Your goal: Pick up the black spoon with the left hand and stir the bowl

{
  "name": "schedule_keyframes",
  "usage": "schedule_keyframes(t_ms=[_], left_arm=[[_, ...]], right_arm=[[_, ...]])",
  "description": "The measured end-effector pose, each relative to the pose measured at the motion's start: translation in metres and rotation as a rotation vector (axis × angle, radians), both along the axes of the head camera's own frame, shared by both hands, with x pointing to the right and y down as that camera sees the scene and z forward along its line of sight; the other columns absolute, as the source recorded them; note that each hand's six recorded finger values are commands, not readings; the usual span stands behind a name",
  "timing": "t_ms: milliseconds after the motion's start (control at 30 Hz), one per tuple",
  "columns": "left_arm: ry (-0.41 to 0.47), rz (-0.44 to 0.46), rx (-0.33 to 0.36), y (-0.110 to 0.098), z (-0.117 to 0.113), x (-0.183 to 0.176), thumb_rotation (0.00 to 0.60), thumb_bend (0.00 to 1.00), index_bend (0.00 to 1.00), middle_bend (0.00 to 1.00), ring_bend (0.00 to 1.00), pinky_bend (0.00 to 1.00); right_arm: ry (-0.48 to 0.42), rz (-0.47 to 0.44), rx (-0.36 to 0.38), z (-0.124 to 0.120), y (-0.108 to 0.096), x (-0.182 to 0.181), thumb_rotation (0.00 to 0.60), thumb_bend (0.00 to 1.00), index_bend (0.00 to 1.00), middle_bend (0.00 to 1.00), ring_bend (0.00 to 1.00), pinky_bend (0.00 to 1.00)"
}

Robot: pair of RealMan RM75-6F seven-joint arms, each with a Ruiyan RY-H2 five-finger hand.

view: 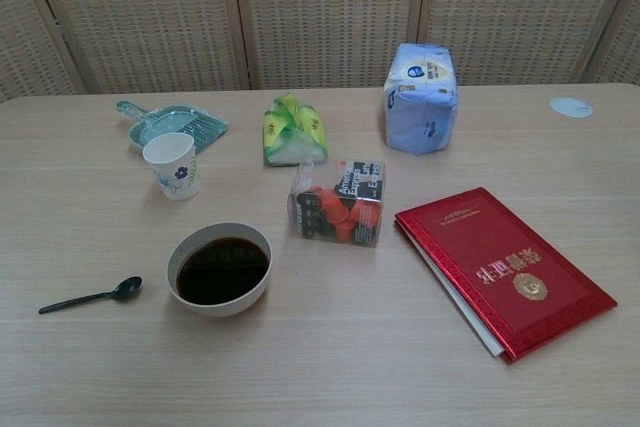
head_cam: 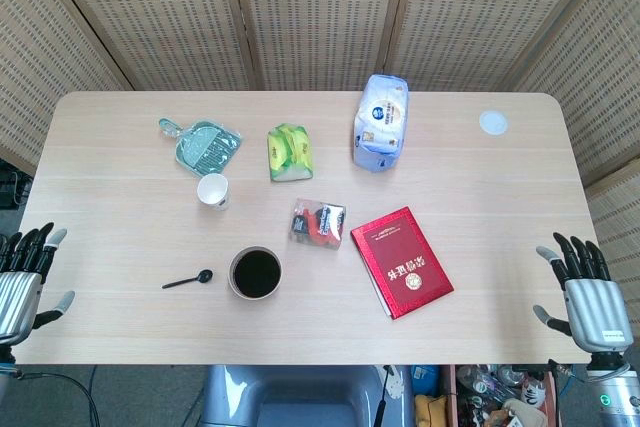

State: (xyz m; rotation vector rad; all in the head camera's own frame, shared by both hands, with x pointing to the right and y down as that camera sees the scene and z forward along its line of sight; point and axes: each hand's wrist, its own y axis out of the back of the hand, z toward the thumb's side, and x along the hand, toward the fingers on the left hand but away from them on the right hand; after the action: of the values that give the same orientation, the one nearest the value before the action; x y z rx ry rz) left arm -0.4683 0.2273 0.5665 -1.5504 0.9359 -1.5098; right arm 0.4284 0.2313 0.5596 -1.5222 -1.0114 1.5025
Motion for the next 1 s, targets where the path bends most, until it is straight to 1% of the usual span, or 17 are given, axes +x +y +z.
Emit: schedule_keyframes(t_ms=[500,600,700,767,867,900,967,1000], left_arm=[[0.0,-0.009,-0.01,0.001,0.002,-0.002,0.6,0.3,0.0,0.0,0.0,0.0],[-0.003,-0.01,-0.019,0.002,0.004,-0.002,0.6,0.3,0.01,0.02,0.01,0.0],[-0.003,0.0,-0.031,0.001,0.008,0.001,0.6,0.3,0.03,0.06,0.05,0.0],[0.001,0.009,-0.036,0.001,0.01,0.005,0.6,0.3,0.04,0.08,0.07,0.03],[0.012,0.026,-0.045,0.001,0.013,0.012,0.6,0.3,0.07,0.15,0.13,0.11],[0.014,0.032,-0.048,0.001,0.014,0.014,0.6,0.3,0.08,0.18,0.17,0.17],[0.013,0.044,-0.055,0.001,0.017,0.017,0.6,0.3,0.11,0.24,0.25,0.32],[0.013,0.052,-0.06,0.001,0.018,0.019,0.6,0.3,0.12,0.28,0.31,0.41]], right_arm=[[-0.003,0.005,-0.002,0.0,0.001,0.0,0.6,0.13,0.23,0.14,0.04,0.08],[-0.004,0.007,-0.003,0.001,0.001,0.001,0.6,0.13,0.23,0.14,0.04,0.08],[-0.006,0.008,-0.003,0.001,0.001,0.001,0.6,0.13,0.23,0.14,0.04,0.08],[-0.008,0.009,-0.005,0.002,0.002,0.001,0.6,0.13,0.23,0.14,0.04,0.08],[-0.009,0.009,-0.009,0.003,0.002,0.001,0.6,0.13,0.23,0.14,0.04,0.08],[-0.01,0.009,-0.01,0.003,0.002,0.001,0.6,0.13,0.23,0.14,0.04,0.08],[-0.011,0.011,-0.009,0.003,0.003,0.001,0.6,0.13,0.23,0.14,0.04,0.08],[-0.011,0.011,-0.009,0.003,0.003,0.001,0.6,0.13,0.23,0.14,0.04,0.08]])
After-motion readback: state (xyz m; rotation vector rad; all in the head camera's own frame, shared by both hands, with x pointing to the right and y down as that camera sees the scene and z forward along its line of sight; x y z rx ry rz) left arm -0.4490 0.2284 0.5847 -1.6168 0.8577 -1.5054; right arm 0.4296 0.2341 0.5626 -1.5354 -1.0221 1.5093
